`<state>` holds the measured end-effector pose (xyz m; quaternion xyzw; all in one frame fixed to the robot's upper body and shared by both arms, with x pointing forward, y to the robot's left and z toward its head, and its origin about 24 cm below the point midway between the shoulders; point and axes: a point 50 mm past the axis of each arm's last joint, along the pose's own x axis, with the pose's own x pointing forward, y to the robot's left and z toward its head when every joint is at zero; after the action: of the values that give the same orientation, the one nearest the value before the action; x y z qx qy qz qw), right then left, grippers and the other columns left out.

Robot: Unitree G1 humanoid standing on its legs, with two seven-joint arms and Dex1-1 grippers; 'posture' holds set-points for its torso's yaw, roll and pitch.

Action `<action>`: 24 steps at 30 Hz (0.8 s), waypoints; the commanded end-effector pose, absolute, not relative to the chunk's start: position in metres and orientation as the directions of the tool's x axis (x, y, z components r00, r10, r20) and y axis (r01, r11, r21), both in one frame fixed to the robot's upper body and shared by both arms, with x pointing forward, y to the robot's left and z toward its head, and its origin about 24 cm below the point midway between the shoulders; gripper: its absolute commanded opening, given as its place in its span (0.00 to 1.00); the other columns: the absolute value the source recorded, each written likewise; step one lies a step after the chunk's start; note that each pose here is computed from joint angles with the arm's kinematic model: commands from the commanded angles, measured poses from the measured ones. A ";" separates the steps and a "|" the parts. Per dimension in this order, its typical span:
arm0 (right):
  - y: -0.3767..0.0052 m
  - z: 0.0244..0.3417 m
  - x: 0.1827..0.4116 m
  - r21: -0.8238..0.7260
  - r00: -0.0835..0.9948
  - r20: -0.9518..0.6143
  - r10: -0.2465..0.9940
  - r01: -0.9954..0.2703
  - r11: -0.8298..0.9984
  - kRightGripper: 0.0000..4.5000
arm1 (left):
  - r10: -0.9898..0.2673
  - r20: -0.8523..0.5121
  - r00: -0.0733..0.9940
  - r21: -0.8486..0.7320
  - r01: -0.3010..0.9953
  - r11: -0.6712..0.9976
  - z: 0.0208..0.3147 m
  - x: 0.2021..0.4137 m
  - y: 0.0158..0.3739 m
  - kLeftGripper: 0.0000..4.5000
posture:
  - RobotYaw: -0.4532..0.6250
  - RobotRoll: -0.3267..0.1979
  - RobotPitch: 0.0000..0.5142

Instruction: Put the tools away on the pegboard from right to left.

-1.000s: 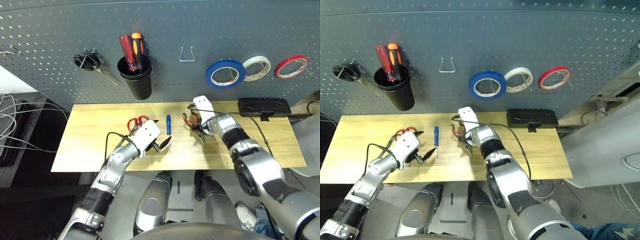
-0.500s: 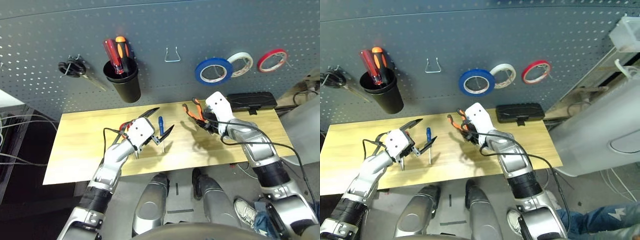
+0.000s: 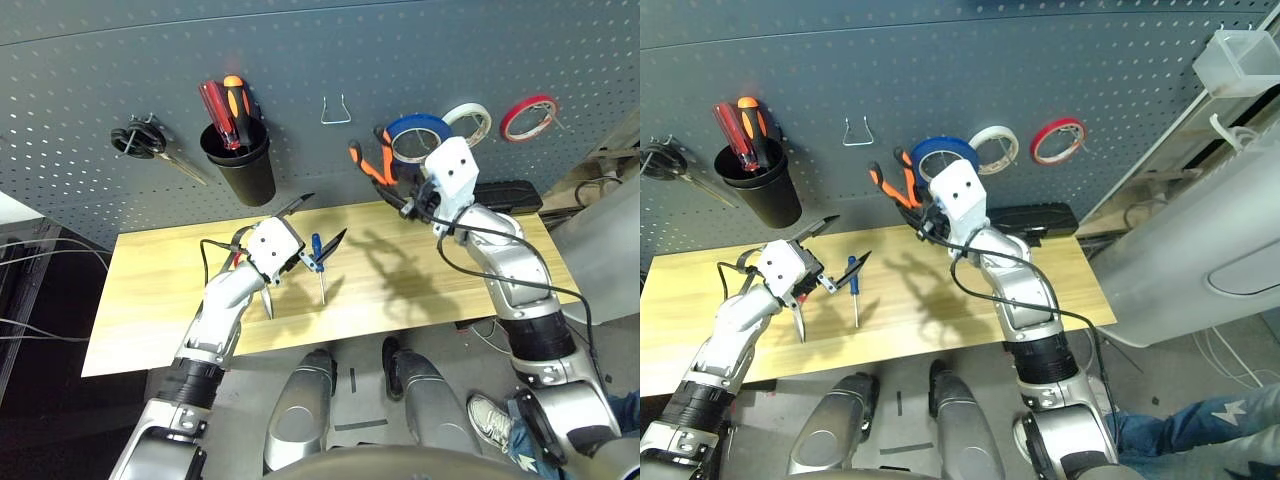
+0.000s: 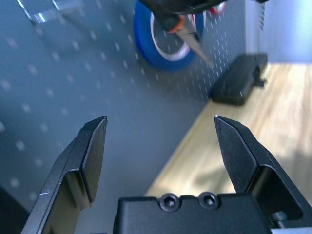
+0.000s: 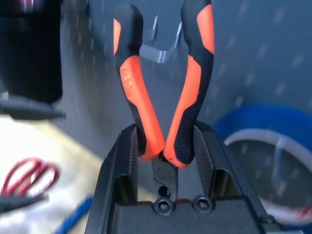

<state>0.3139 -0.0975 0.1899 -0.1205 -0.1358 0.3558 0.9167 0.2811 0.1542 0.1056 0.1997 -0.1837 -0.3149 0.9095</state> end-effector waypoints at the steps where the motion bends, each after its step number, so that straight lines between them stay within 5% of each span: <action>1: -0.091 0.225 0.311 -0.317 0.671 0.307 0.674 -0.596 0.738 0.39 | -0.636 0.251 0.730 0.476 0.479 0.738 0.114 0.283 0.154 1.00 | 0.59 0.62 0.39; 15: -0.076 0.281 0.334 -0.215 0.643 0.487 0.591 -0.568 0.795 0.39 | -0.630 0.280 0.724 0.486 0.460 0.744 0.122 0.287 0.153 1.00 | 0.61 0.62 0.35; 24: -0.054 0.269 0.357 -0.208 0.624 0.503 0.598 -0.585 0.784 0.39 | -0.622 0.279 0.732 0.492 0.447 0.747 0.122 0.286 0.153 1.00 | 0.65 0.62 0.36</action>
<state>0.3569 -0.0608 0.2667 -0.0048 -0.2678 0.3197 0.9089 0.2889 0.1520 0.1230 0.1965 -0.2188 -0.2971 0.9084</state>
